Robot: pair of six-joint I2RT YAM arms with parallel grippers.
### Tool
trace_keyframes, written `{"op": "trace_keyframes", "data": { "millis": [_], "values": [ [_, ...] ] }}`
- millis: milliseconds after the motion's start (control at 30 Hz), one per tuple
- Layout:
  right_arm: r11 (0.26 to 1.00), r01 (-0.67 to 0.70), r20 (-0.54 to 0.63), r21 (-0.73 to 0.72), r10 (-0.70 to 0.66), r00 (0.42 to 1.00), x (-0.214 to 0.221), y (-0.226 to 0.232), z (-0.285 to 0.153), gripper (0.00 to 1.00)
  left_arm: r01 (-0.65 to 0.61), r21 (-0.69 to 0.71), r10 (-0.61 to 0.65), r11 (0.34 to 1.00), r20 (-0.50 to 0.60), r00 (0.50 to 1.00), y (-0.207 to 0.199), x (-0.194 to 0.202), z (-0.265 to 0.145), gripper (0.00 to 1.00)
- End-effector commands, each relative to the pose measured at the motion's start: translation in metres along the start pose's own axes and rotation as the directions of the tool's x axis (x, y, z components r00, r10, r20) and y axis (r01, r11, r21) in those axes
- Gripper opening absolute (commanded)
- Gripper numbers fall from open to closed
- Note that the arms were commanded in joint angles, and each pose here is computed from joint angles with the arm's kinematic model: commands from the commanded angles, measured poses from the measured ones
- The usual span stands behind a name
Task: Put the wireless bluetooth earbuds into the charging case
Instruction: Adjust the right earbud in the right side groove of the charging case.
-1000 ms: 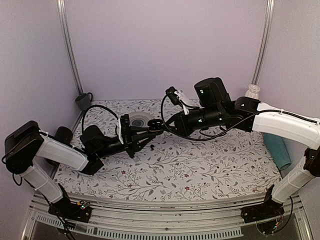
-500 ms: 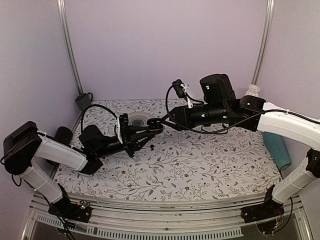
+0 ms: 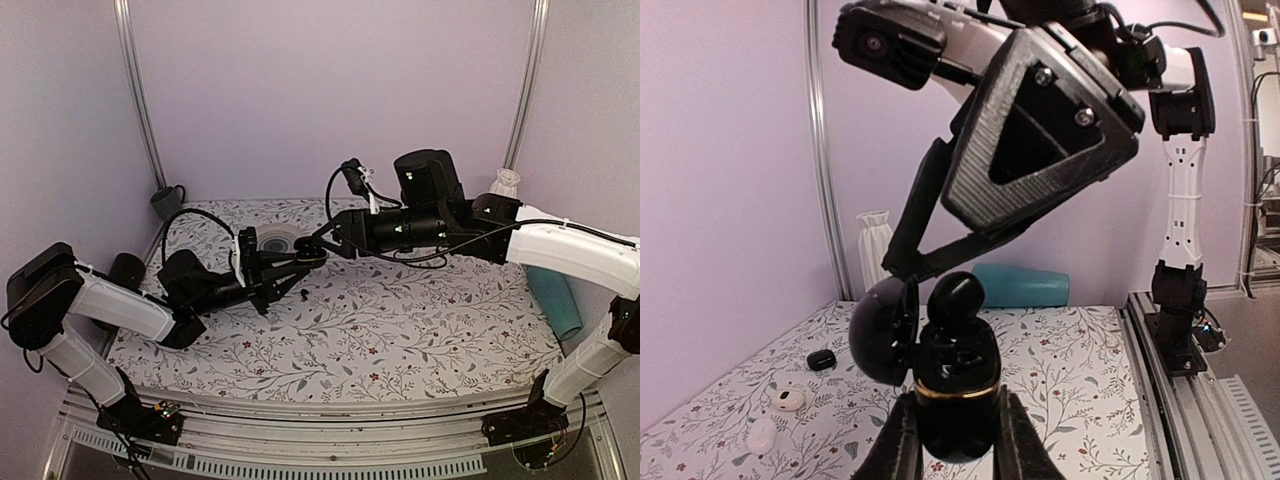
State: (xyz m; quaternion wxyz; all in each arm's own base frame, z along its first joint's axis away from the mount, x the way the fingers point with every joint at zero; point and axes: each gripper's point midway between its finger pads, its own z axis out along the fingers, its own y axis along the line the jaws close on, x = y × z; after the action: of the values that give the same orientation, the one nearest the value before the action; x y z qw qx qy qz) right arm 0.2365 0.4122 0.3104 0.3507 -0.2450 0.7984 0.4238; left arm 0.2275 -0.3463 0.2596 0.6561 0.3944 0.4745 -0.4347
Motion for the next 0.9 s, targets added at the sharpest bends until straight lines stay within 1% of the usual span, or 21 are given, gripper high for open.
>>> {"op": "trace_keyframes", "data": {
  "millis": [0, 167, 400, 500, 700, 867],
  "values": [
    [0.999, -0.040, -0.001, 0.018, 0.040, 0.999, 0.004, -0.011, 0.008, 0.56, -0.028, -0.005, 0.028, 1.000, 0.032, 0.999, 0.001, -0.014, -0.002, 0.00],
    [0.993, -0.111, -0.005, 0.027, 0.111, 0.994, 0.011, -0.025, 0.009, 0.56, -0.032, -0.001, 0.032, 0.999, 0.037, 0.999, -0.001, -0.016, -0.002, 0.00],
    [0.990, -0.134, -0.037, 0.039, 0.135, 0.990, 0.022, -0.031, 0.012, 0.55, -0.036, -0.003, 0.036, 0.999, 0.042, 0.998, -0.001, -0.019, -0.003, 0.00],
    [0.990, -0.134, -0.025, 0.041, 0.135, 0.991, 0.020, -0.031, 0.008, 0.55, -0.035, -0.002, 0.035, 0.999, 0.045, 0.998, -0.001, -0.019, -0.003, 0.00],
    [0.993, -0.120, -0.053, -0.011, 0.119, 0.992, 0.022, -0.022, 0.011, 0.55, -0.034, -0.002, 0.034, 0.999, 0.047, 0.998, -0.001, -0.020, -0.001, 0.00],
    [0.995, -0.070, 0.001, -0.075, 0.070, 0.998, 0.007, -0.005, -0.006, 0.60, -0.029, -0.006, 0.029, 1.000, 0.041, 0.999, 0.000, -0.017, -0.002, 0.00]
  ]
}}
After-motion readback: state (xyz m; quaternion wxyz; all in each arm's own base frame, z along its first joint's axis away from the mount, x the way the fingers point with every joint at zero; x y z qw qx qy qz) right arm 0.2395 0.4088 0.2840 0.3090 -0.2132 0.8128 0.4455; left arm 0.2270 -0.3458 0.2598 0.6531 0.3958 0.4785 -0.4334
